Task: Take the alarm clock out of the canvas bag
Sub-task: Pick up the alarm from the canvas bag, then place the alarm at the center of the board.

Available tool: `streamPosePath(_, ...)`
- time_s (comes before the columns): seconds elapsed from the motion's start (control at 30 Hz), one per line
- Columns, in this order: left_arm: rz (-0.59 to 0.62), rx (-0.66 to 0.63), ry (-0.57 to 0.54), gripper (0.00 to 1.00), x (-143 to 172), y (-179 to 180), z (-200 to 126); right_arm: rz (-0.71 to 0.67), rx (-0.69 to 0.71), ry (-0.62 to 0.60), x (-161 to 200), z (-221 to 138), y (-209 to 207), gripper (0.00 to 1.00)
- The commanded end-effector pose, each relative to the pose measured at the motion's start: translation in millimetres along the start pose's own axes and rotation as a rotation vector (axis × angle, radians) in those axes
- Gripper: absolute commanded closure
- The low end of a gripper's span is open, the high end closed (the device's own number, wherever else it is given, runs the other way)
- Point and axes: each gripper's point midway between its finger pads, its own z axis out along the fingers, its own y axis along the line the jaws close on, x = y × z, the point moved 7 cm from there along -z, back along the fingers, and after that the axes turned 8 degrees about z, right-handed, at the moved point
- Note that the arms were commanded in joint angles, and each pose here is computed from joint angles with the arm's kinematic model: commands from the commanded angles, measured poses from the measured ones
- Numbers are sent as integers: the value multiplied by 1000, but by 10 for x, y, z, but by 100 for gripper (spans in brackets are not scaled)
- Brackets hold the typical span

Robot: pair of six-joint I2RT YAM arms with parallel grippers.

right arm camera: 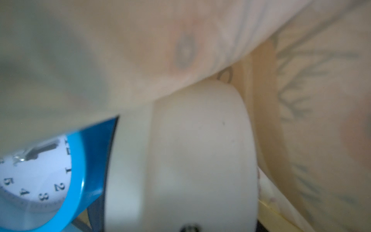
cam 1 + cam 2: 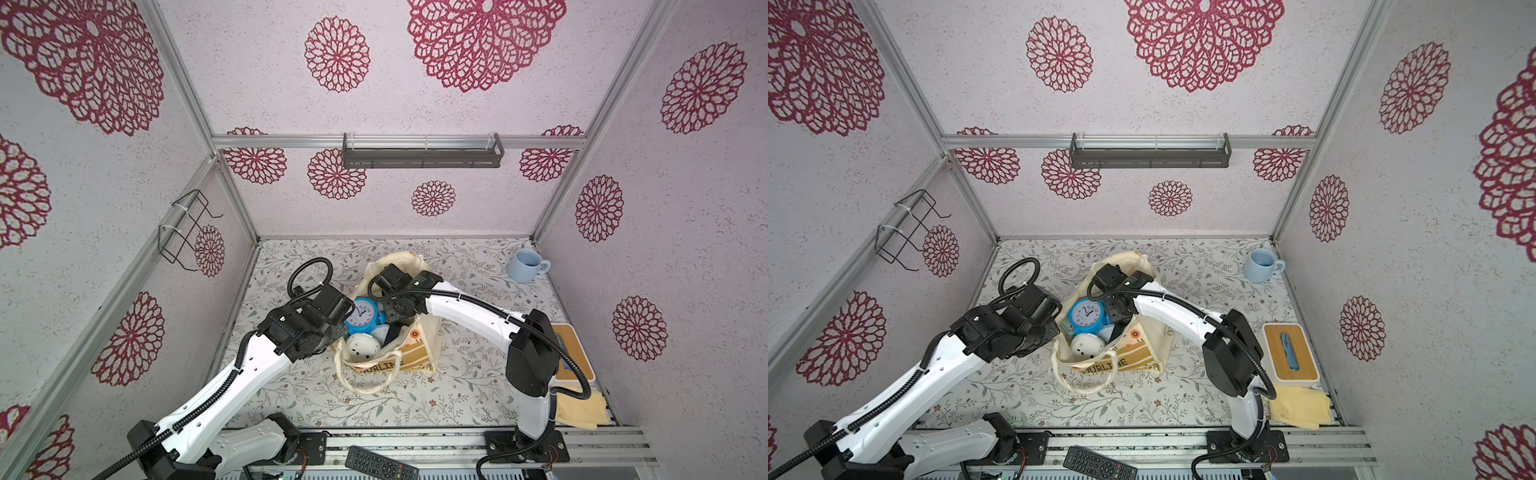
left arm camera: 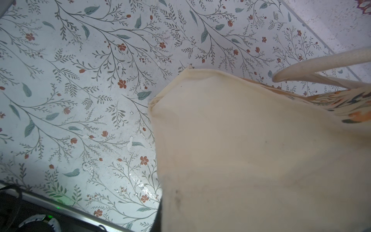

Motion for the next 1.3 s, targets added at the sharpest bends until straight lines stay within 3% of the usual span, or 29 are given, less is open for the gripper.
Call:
streamPosePath(0.0,16,-63,-115,100,-196,33,-56,-8,-44,-147,-228,-469,-5,52)
streamPosePath(0.3,120,-183,-267,100,-517,113,-326,-111,-141,-326,-579,-1246,67,58)
streamPosePath(0.57,63,-244,-325,100,-874,393,-410,-238,-241,-528,-797,-1987,63,58)
streamPosePath(0.8,13,-273,-349,100,-976,550,-355,-285,-106,-725,-1033,-2503,-158,58)
streamPosePath(0.87,11,-250,-345,81,-979,536,-377,-292,-26,-736,-1078,-2502,-260,58)
streamPosePath(0.9,15,-230,-340,66,-985,514,-400,-283,24,-737,-1102,-2489,-338,58)
streamPosePath(1.03,32,-169,-328,38,-1019,462,-553,-202,206,-731,-1177,-2414,-704,58)
streamPosePath(1.1,36,-154,-328,32,-1030,464,-649,-162,272,-700,-1188,-2304,-902,58)
streamPosePath(1.27,63,-29,-347,29,-1092,287,-858,-91,389,-591,-1128,-1831,-1282,57)
